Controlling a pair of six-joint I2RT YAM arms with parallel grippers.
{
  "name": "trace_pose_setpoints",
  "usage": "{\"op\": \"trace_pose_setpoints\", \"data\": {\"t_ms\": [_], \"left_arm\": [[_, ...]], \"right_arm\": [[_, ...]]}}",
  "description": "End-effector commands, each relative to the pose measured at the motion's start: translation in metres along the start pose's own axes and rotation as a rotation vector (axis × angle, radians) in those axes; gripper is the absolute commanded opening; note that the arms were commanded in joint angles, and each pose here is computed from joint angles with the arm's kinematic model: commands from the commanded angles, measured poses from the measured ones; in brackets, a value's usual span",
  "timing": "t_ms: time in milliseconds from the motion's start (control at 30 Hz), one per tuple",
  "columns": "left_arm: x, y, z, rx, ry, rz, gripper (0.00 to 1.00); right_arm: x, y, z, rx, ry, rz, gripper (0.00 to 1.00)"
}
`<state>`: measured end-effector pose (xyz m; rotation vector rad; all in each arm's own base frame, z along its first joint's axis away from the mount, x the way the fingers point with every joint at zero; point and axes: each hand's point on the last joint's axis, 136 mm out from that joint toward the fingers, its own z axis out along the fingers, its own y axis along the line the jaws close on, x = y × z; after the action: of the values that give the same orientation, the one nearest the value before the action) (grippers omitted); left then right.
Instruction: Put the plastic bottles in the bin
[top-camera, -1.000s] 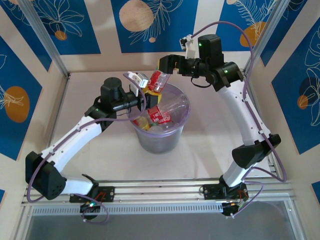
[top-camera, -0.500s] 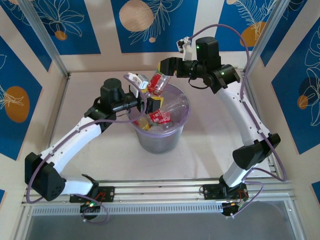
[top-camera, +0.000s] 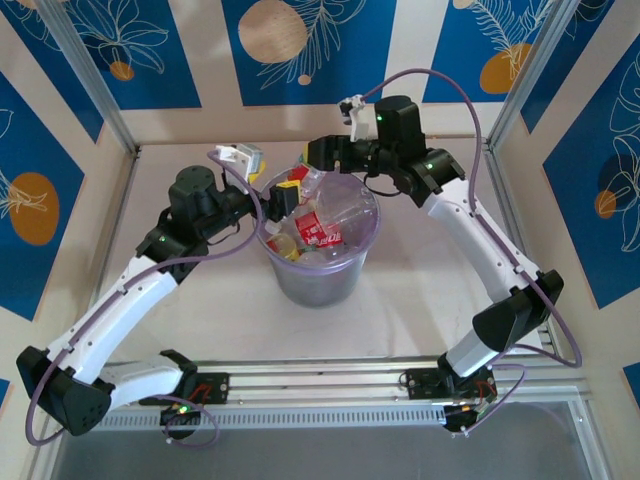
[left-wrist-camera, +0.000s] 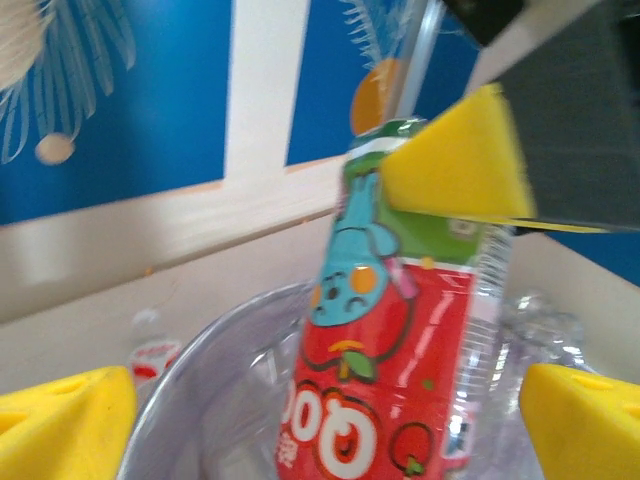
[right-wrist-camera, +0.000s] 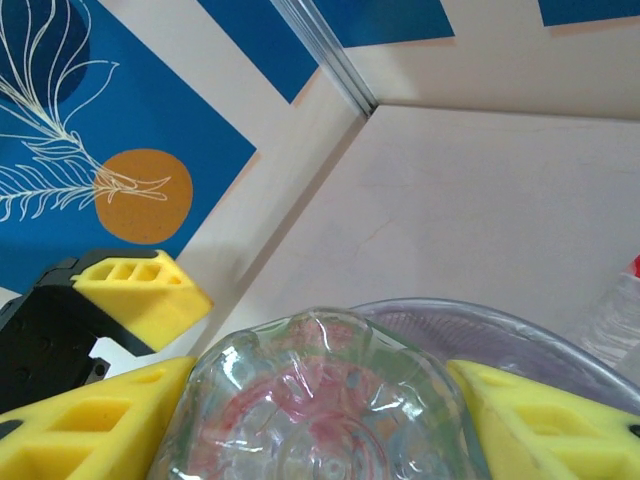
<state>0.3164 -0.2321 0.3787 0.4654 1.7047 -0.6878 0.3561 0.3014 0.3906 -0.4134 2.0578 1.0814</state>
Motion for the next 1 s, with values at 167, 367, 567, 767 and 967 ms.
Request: {"op": "trace_pose_setpoints", "data": {"t_ms": [167, 367, 567, 767, 967], "left_arm": [[0.052, 0.043, -0.004, -0.205, 0.092, -0.145, 0.90], [0.076, 0.044, 0.007, -0.190, 0.145, -0.186, 0.89], [0.067, 0.045, 0.009, -0.196, 0.119, -0.175, 0.90], [0.047, 0.047, 0.003, -0.214, 0.086, -0.138, 0.94], [0.023, 0.059, -0.018, -0.279, 0.055, -0.082, 1.00]], "right_arm": [[0.043, -0.009, 0.012, 0.054, 0.087, -0.049, 0.59], [0.068, -0.016, 0.020, 0.080, 0.143, -0.065, 0.60], [0.052, -0.004, 0.011, 0.064, 0.114, -0.110, 0.71], [0.018, 0.016, -0.010, 0.070, 0.060, -0.204, 0.90], [-0.005, 0.012, -0.041, 0.127, -0.003, -0.241, 0.99]]}}
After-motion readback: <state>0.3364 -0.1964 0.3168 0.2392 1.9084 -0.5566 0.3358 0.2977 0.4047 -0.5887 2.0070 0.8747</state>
